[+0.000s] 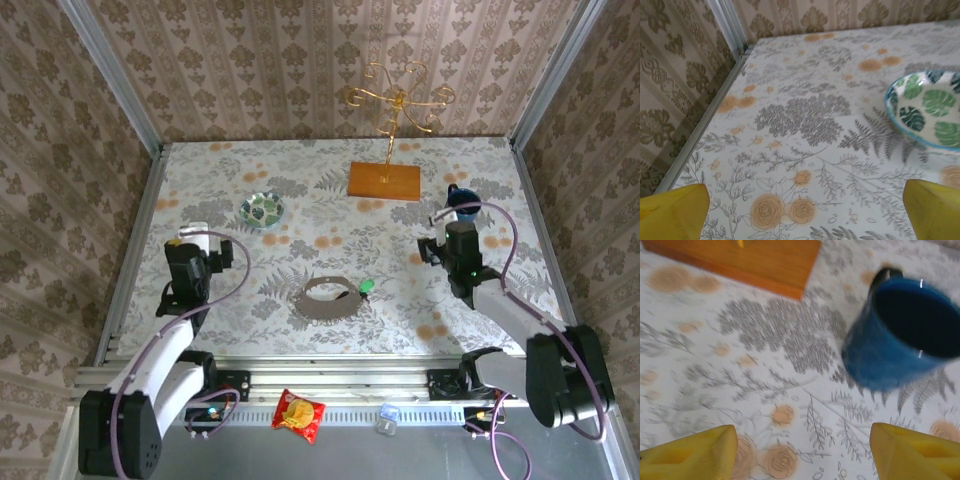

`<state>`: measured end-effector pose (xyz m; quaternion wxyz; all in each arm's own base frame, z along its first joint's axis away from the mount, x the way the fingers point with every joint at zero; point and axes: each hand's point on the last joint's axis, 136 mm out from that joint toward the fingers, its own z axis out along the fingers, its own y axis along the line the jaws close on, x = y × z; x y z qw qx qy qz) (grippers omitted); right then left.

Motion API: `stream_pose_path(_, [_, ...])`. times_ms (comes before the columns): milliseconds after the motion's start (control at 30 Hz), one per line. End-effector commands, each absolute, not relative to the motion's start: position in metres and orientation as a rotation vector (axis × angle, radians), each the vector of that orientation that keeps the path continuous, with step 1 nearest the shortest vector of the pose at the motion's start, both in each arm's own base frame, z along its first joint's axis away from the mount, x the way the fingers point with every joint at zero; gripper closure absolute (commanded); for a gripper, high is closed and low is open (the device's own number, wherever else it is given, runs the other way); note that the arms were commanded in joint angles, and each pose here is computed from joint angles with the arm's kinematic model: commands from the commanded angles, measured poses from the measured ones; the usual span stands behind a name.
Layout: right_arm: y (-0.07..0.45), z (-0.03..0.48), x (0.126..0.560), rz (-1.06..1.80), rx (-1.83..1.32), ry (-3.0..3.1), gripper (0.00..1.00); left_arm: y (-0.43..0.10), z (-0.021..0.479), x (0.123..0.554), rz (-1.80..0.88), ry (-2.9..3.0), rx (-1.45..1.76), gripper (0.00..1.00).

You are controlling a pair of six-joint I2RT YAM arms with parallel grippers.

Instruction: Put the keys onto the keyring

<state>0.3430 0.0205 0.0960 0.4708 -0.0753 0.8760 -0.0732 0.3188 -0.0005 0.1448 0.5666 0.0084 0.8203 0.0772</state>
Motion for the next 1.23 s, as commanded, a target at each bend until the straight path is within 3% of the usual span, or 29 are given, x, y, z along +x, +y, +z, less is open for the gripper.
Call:
stream_pose_path(0, [0.016, 0.130, 0.368, -0.140, -0.076, 1.872, 0.27, 0.004, 0.146, 0.331, 0.154, 1.857, 0.013, 0.00])
stream_pose_path(267, [0.003, 0.099, 0.394, -0.037, 0.019, 1.909, 0.22, 0.001, 0.132, 0.360, 0.079, 1.805, 0.026, 0.00])
stream_pose_path(400, [-0.003, 0.098, 0.401, -0.016, 0.051, 1.926, 0.13, -0.003, 0.123, 0.381, 0.090, 1.825, 0.082, 0.00])
stream_pose_path(467, [-0.003, 0.097, 0.400, -0.016, 0.051, 1.931, 0.01, 0.001, 0.104, 0.390, 0.106, 1.845, 0.065, 0.00])
stream_pose_path(500, [-0.003, 0.097, 0.401, -0.015, 0.051, 1.926, 0.00, 0.004, 0.103, 0.396, 0.139, 1.817, 0.058, 0.00])
stream_pose_path(600, [-0.003, 0.097, 0.400, -0.017, 0.051, 1.928, 0.00, 0.020, 0.099, 0.394, 0.188, 1.877, -0.046, 0.00])
stream_pose_path(1200, [-0.003, 0.097, 0.400, -0.020, 0.051, 1.929, 0.00, -0.005, 0.096, 0.401, 0.067, 1.906, 0.117, 0.00])
